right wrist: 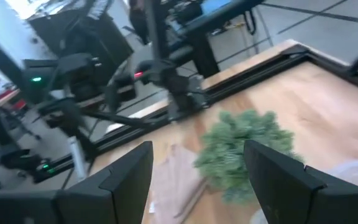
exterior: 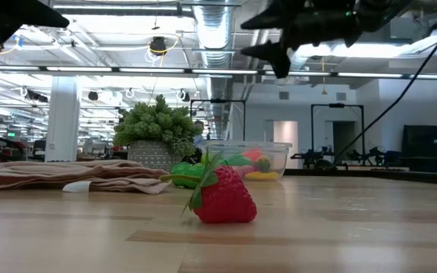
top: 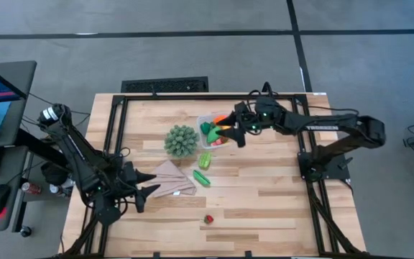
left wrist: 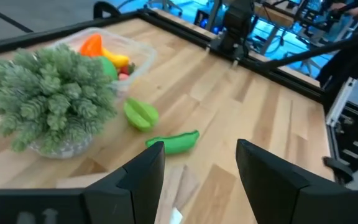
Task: Pick and placing Produce into tupperware
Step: Put the green beans into the transparent bin
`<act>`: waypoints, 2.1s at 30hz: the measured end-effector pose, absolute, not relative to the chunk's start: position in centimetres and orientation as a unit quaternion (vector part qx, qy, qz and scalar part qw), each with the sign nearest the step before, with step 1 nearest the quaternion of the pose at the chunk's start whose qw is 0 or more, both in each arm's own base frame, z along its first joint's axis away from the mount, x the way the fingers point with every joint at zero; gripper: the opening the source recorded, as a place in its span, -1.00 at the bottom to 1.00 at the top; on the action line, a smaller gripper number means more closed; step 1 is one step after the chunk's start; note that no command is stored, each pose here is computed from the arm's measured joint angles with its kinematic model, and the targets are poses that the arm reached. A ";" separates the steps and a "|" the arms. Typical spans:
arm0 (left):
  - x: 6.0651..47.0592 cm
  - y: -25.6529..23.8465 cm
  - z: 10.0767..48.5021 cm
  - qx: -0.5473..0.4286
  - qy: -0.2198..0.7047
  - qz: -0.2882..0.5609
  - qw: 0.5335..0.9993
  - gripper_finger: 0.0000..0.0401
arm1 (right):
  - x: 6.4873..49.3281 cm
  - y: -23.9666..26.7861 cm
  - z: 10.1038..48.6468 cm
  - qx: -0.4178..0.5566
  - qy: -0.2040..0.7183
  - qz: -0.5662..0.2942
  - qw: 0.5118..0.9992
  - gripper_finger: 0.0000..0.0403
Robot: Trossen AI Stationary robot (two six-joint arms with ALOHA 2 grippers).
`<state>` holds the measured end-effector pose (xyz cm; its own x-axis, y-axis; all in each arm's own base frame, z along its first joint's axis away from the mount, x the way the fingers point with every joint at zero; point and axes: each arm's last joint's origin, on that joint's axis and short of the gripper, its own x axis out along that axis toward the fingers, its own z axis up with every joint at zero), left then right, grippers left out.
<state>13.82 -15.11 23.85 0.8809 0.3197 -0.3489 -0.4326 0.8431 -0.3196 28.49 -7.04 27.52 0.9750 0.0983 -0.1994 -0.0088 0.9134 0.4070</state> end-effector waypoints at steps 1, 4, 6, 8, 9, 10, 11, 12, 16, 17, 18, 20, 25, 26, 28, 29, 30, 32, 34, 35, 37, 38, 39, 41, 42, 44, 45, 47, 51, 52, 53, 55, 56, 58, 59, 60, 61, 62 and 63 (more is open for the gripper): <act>13.9 -15.0 23.9 -0.194 0.141 0.201 0.950 -0.05 | 28.3 -6.6 27.7 0.207 0.113 0.033 0.971 0.21; 14.3 -14.6 23.9 -0.181 0.144 0.211 0.950 -0.05 | 27.8 -5.2 28.2 0.207 0.126 0.052 0.969 0.21; 14.7 -14.3 23.8 -0.174 0.153 0.215 0.949 -0.05 | 27.5 -4.3 28.2 0.210 0.145 0.064 0.965 0.21; 15.0 -14.1 23.7 -0.162 0.172 0.211 0.948 -0.05 | 27.1 -3.3 28.2 0.215 0.165 0.076 0.959 0.21; 15.2 -14.0 23.7 -0.156 0.182 0.208 0.948 -0.05 | 27.0 -2.8 28.2 0.219 0.176 0.081 0.956 0.21; 15.4 -13.8 23.7 -0.150 0.191 0.204 0.948 -0.05 | 26.8 -2.4 28.1 0.221 0.186 0.087 0.953 0.21; 15.6 -13.7 23.7 -0.143 0.198 0.202 0.948 -0.05 | 26.6 -1.9 28.1 0.225 0.195 0.092 0.950 0.21; 15.9 -13.6 23.7 -0.135 0.202 0.200 0.949 -0.05 | 26.5 -1.5 28.0 0.231 0.206 0.096 0.946 0.21; 16.7 -13.1 24.0 -0.103 0.204 0.197 0.954 -0.05 | 26.2 0.2 27.6 0.249 0.243 0.114 0.931 0.21; 16.9 -13.0 24.1 -0.094 0.203 0.196 0.955 -0.05 | 26.1 0.5 27.5 0.254 0.252 0.117 0.926 0.21; 17.1 -12.9 24.1 -0.089 0.205 0.195 0.955 -0.05 | 26.1 0.9 27.4 0.256 0.259 0.122 0.923 0.21; 17.4 -12.6 24.1 -0.081 0.215 0.191 0.954 -0.05 | 26.0 1.6 27.2 0.261 0.273 0.129 0.917 0.21; 18.2 -12.0 23.7 -0.074 0.253 0.173 0.949 -0.05 | 25.8 3.1 26.6 0.259 0.303 0.136 0.907 0.21; 18.4 -12.0 23.5 -0.070 0.261 0.170 0.948 -0.05 | 25.7 3.3 26.5 0.261 0.311 0.131 0.904 0.21; 18.9 -12.0 23.2 -0.062 0.271 0.164 0.946 -0.05 | 25.5 3.7 26.3 0.263 0.323 0.124 0.901 0.21; 19.2 -12.0 23.0 -0.054 0.277 0.157 0.947 -0.05 | 25.4 3.9 26.2 0.264 0.328 0.124 0.899 0.21; 19.7 -12.1 22.7 -0.039 0.285 0.146 0.947 -0.05 | 25.3 4.1 26.1 0.265 0.335 0.122 0.896 0.21; 20.6 -12.4 22.1 -0.005 0.301 0.112 0.947 -0.05 | 25.1 4.6 25.9 0.263 0.348 0.116 0.892 0.21; 21.7 -12.6 21.5 0.029 0.311 0.076 0.947 -0.05 | 25.0 5.0 25.7 0.259 0.357 0.112 0.890 0.21; 22.2 -12.6 21.1 0.045 0.318 0.059 0.945 -0.05 | 24.9 5.2 25.7 0.259 0.362 0.109 0.889 0.21; 23.1 -12.4 20.4 0.066 0.329 0.039 0.941 -0.05 | 24.7 5.5 25.5 0.261 0.371 0.101 0.886 0.21; 23.6 -12.2 20.1 0.070 0.332 0.035 0.940 -0.05 | 24.6 5.7 25.5 0.263 0.374 0.101 0.883 0.21; 24.0 -11.9 19.9 0.072 0.336 0.032 0.938 -0.05 | 24.5 5.8 25.4 0.266 0.379 0.100 0.881 0.21; 24.8 -11.2 19.5 0.071 0.350 0.030 0.933 -0.05 | 24.3 6.2 25.3 0.271 0.390 0.098 0.875 0.21; 25.3 -10.8 19.5 0.070 0.357 0.026 0.931 -0.05 | 24.2 6.4 25.2 0.272 0.396 0.095 0.872 0.21; 26.3 -10.2 19.7 0.077 0.367 0.011 0.927 -0.05 | 23.9 6.9 25.0 0.272 0.410 0.087 0.866 0.21; 26.9 -10.0 19.8 0.085 0.370 0.002 0.925 -0.05 | 23.7 7.2 24.9 0.273 0.417 0.081 0.863 0.21; 27.8 -9.7 20.0 0.108 0.373 -0.018 0.921 -0.05 | 23.3 7.8 24.6 0.271 0.431 0.073 0.857 0.21; 29.8 -9.3 20.7 0.164 0.387 -0.043 0.906 -0.05 | 22.6 8.9 24.3 0.272 0.451 0.056 0.848 0.21; 30.3 -9.2 20.7 0.178 0.397 -0.050 0.899 -0.05 | 22.4 9.3 24.3 0.272 0.454 0.052 0.847 0.21; 30.8 -9.1 20.6 0.188 0.408 -0.057 0.892 -0.05 | 22.2 9.6 24.3 0.271 0.456 0.050 0.846 0.21; 31.5 -8.7 20.3 0.206 0.440 -0.068 0.872 -0.05 | 21.9 10.2 24.2 0.269 0.456 0.044 0.847 0.21; 31.9 -8.6 20.2 0.211 0.453 -0.071 0.863 -0.05 | 21.8 10.5 24.2 0.268 0.456 0.042 0.848 0.21; 32.8 -8.3 20.0 0.218 0.477 -0.079 0.848 -0.05 | 21.5 11.0 24.2 0.266 0.452 0.034 0.851 0.21; 33.1 -8.1 19.9 0.221 0.489 -0.082 0.840 -0.05 | 21.4 11.2 24.2 0.265 0.450 0.029 0.853 0.21; 33.4 -8.0 19.8 0.223 0.498 -0.085 0.833 -0.05 | 21.2 11.5 24.2 0.263 0.448 0.024 0.855 0.21; 33.9 -7.9 19.7 0.224 0.502 -0.090 0.831 -0.05 | 21.1 11.7 24.2 0.261 0.446 0.020 0.856 0.21; 34.2 -7.8 19.7 0.225 0.505 -0.093 0.828 -0.05 | 20.9 11.9 24.2 0.259 0.444 0.015 0.857 0.21; 34.5 -7.6 19.6 0.227 0.509 -0.095 0.825 -0.05 | 20.8 12.1 24.2 0.258 0.442 0.011 0.859 0.21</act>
<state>34.50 -7.60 19.63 0.4645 0.0742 -0.8824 0.3871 0.8792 0.2777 20.81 12.12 24.16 0.6092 0.2473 -0.7535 0.2087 0.8666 0.4532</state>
